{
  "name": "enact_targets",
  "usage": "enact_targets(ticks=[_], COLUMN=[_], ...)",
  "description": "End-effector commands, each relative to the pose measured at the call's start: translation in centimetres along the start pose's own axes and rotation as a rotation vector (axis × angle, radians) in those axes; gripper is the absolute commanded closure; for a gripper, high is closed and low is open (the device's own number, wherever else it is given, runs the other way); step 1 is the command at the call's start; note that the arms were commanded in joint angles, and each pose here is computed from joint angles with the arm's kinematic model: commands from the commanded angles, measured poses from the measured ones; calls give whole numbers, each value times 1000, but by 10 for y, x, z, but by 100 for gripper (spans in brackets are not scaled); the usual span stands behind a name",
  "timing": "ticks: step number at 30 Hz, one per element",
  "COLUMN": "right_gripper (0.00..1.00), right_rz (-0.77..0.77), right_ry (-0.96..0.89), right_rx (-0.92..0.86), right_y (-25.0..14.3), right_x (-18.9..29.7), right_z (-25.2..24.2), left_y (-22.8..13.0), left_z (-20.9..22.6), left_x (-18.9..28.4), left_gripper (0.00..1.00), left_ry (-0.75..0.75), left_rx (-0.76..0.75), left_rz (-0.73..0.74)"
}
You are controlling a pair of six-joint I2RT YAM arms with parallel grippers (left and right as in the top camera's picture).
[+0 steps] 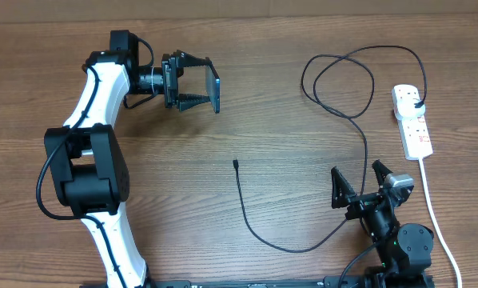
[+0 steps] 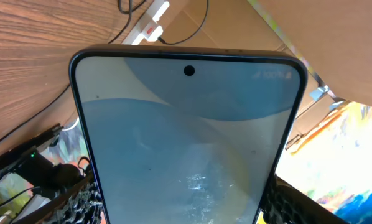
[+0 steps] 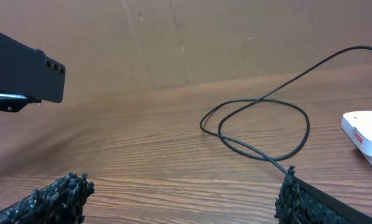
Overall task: Plug charger to phone and switch on socket
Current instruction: 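Lift the phone with the left gripper and raise it upright, then move the right gripper toward the phone held by the left gripper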
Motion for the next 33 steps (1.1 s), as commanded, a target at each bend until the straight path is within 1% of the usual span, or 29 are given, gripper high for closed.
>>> enact_targets(ticks=[1,6,16,25,33], right_gripper=[0,0,0,0,0], right_rz=[-19,-56,-33,16,102], right_ry=[-16,42,141,124,86], right_rx=[7,14,18,6,-17], right_y=[1,7,12,34,64], right_x=[0,1,4,9,-2], right_z=[-1,5,15,26,37], left_y=[-1,-1,2,2,2], left_z=[-9,-9,-6,-6,-6], left_x=[2,1,0,0,0], left_gripper=[74,74,74,75,76], left_ry=[-15,-10,29,28,29], left_rx=[-7,-8,38,83,101], left_rz=[5,2,-32,-32,-33])
Point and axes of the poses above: each gripper's point midway between its finger pads, its own x axis back along the fingers, its own z axis along the line the jaws close on, y = z × x, the point moved 10 cm from there along x, back along the fingers, and after that the axes turned 12 degrees about -x, right-handed, at the moved point
